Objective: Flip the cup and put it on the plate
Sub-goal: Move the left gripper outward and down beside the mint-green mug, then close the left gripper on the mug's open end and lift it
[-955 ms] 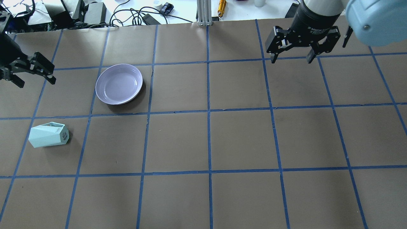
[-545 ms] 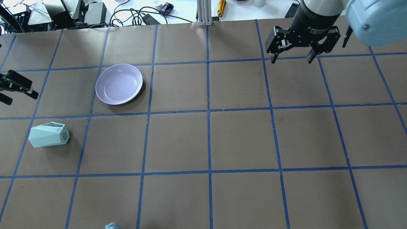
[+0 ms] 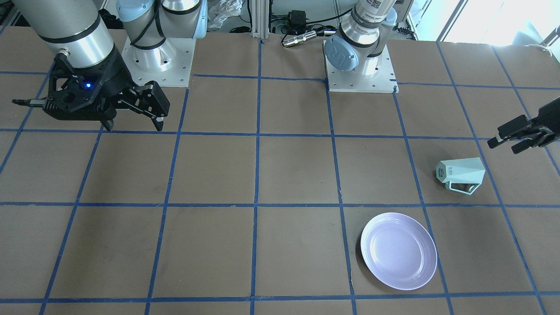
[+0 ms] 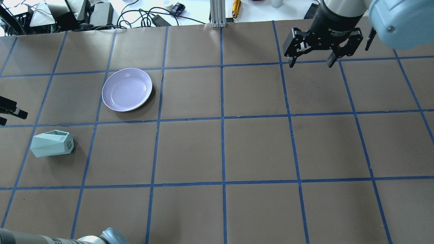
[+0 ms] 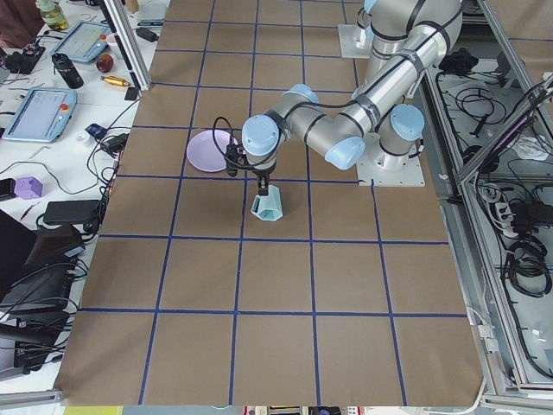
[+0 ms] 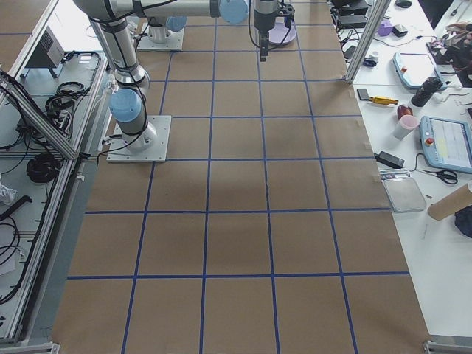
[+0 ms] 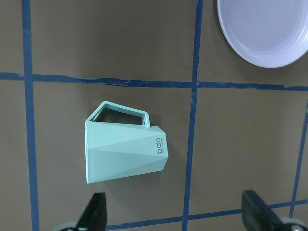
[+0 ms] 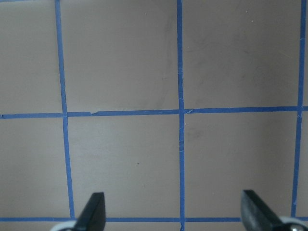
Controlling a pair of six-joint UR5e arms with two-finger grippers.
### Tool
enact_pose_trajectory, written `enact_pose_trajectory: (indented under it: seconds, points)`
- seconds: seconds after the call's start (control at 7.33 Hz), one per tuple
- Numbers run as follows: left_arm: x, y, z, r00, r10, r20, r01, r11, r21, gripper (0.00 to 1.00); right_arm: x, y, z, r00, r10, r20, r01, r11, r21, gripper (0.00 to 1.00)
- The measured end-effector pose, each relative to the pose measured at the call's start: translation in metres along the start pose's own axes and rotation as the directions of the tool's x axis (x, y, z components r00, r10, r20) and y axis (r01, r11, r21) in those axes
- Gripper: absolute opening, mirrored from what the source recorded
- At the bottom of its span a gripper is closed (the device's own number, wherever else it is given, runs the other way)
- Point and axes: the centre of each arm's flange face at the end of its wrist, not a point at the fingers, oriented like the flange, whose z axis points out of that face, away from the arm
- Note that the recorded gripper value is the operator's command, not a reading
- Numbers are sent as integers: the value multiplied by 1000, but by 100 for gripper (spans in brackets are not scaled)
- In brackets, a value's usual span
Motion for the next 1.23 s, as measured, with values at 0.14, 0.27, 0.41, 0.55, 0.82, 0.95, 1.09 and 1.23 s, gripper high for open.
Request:
enact_pose_trajectory:
  seconds: [0.14,0.27,0.41,0.55,0.82,0.95,1.09,1.23]
  points:
    - [-22,2,9,999,10,-42,-9,1000,18,100,0,0,0,1000,0,0,0,1000,0,100]
    - [-40,2,21,996,27,-83,-24,999,34,100,0,0,0,1000,0,0,0,1000,0,100]
    - [-55,1,34,992,33,-124,-27,998,48,100,0,0,0,1000,0,0,0,1000,0,100]
    - [-70,2,47,987,25,-157,-17,999,50,100,0,0,0,1000,0,0,0,1000,-1,100]
    - [-92,2,72,978,65,-198,-57,997,44,100,0,0,0,1000,0,0,0,1000,-1,100]
    - [-100,4,84,972,83,-220,-77,996,37,100,0,0,0,1000,0,0,0,1000,-1,100]
    - [-106,6,97,965,79,-252,-75,997,24,100,0,0,0,1000,0,0,0,1000,-1,100]
    - [-109,8,108,954,65,-292,-64,998,11,90,0,0,0,1000,0,0,0,1000,-1,100]
